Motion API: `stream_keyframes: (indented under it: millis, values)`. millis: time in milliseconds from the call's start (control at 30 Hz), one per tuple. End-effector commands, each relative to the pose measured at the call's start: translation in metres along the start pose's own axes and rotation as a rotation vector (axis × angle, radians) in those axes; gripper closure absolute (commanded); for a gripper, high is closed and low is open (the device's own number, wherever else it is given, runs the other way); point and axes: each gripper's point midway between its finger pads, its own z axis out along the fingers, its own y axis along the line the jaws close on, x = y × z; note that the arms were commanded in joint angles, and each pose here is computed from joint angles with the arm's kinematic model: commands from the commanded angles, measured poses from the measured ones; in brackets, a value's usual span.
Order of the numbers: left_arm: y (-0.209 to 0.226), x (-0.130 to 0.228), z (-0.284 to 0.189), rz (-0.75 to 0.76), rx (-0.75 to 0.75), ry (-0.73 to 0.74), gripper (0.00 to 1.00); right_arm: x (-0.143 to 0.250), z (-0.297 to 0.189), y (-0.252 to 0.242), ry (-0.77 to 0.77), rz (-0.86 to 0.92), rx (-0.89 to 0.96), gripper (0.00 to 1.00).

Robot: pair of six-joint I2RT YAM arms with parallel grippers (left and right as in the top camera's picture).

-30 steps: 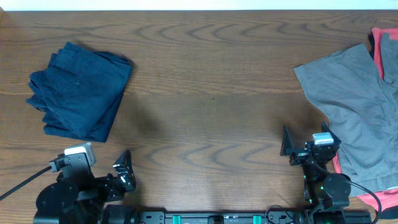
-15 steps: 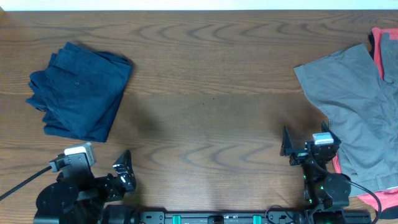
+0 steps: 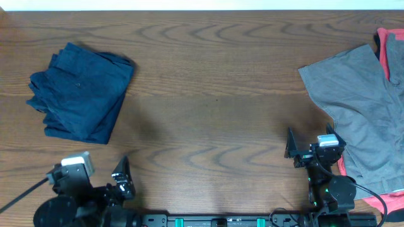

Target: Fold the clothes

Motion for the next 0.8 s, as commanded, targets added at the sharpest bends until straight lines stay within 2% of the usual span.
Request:
stream_keyframes:
  millis: [0, 233, 533, 767]
  values:
    - [0.013, 0.006, 0.002, 0.058, -0.061, -0.026, 0.02, 0.000, 0.000, 0.000, -0.002, -0.012, -0.003, 0.01]
    - [0.017, 0.023, 0.036, 0.139, -0.047, -0.103, 0.02, 0.000, 0.000, 0.000, -0.001, -0.013, -0.003, 0.01]
    - [0.022, 0.046, 0.096, 0.137, -0.023, -0.226, 0.02, 0.000, 0.000, 0.000, -0.001, -0.012, -0.003, 0.01]
    - [0.021, 0.049, 0.130, 0.170, -0.013, -0.303, 0.02, 0.000, 0.000, 0.000, -0.001, -0.013, -0.003, 0.01]
